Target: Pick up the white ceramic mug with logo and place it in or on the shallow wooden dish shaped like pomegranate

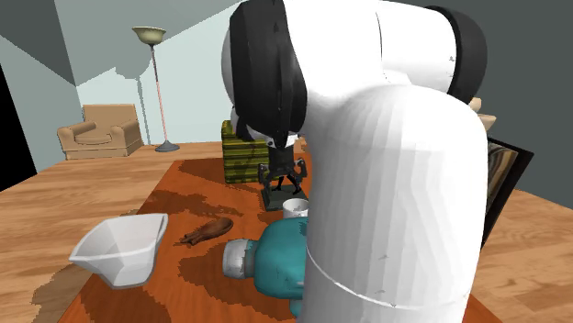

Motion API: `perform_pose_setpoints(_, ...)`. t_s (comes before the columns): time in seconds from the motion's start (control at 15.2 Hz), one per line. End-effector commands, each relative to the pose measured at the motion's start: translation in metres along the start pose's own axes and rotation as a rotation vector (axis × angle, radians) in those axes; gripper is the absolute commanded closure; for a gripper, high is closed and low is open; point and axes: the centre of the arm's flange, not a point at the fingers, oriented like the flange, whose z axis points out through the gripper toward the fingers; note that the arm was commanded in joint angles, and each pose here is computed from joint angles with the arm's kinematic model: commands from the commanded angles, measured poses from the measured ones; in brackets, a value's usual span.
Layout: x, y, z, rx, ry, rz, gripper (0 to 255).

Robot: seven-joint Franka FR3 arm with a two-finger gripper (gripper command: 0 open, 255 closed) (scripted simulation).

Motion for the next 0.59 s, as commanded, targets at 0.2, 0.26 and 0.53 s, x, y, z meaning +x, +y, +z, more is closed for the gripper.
perform_pose_setpoints(0.2,0.047,0.007,0.052,0.011,-0.032,-0.013,0)
perform_pose_setpoints(0.26,0.055,0.008,0.063,0.013,-0.038,-0.016,0)
perform_pose_setpoints(0.53,0.066,0.009,0.087,0.016,-0.046,-0.019,0)
